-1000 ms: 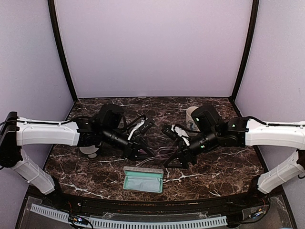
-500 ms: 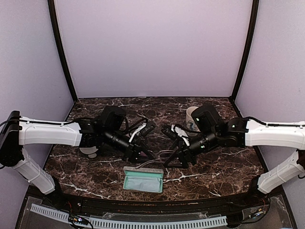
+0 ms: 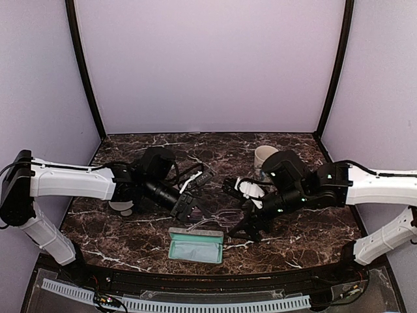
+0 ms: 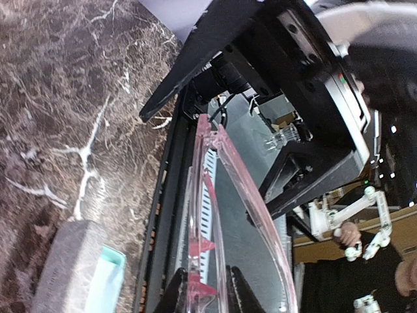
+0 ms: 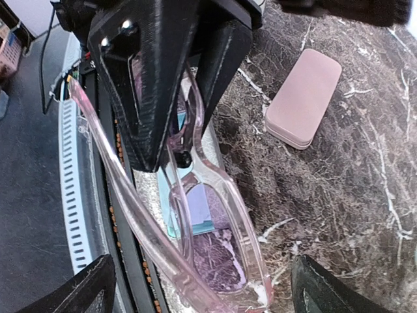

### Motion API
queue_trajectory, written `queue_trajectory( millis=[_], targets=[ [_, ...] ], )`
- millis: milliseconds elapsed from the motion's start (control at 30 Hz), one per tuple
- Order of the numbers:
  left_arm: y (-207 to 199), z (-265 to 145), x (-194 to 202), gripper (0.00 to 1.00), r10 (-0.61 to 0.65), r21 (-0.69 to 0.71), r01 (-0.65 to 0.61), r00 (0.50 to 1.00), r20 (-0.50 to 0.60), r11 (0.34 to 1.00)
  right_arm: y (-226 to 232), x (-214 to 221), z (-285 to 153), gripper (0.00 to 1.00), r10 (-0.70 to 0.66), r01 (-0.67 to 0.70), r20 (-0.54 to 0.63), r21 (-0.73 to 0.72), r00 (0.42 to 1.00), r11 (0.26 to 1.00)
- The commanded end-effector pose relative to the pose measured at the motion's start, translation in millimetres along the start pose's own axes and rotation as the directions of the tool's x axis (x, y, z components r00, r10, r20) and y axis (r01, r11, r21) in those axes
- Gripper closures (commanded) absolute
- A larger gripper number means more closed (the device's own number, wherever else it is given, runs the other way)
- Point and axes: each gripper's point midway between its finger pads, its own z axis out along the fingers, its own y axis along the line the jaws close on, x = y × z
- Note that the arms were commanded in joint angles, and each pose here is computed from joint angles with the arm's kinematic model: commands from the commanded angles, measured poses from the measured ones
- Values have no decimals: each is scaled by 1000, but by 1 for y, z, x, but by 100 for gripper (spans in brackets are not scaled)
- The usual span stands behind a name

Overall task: Organize the sunglasses
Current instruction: Pass from the left arm to the right

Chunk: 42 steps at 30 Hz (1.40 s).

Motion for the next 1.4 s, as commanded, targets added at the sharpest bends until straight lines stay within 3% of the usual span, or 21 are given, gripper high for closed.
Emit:
queue_trajectory(
  millis=[0,267,500,1167,1367],
  targets=[
    [-19,-4,-10,82,-106,85,106,994,-1,991,-5,-9,-8,6,-101,102,-17,125,995,987],
    [-27,-3,-12,82,-189,140,190,982,-20,972,-5,-11,-3,7,-194,206,-80,211,978,956],
    [-24,1,-7,82,-245,157,250,968,-50,956,1,-14,3,16,-248,272,-124,249,961,930],
    [-15,8,7,81,-312,175,328,944,-111,928,11,-15,-1,55,-274,299,-132,239,953,924],
    [-13,9,8,71,-307,177,323,945,-112,930,12,-16,-6,61,-270,291,-114,239,956,927]
  ],
)
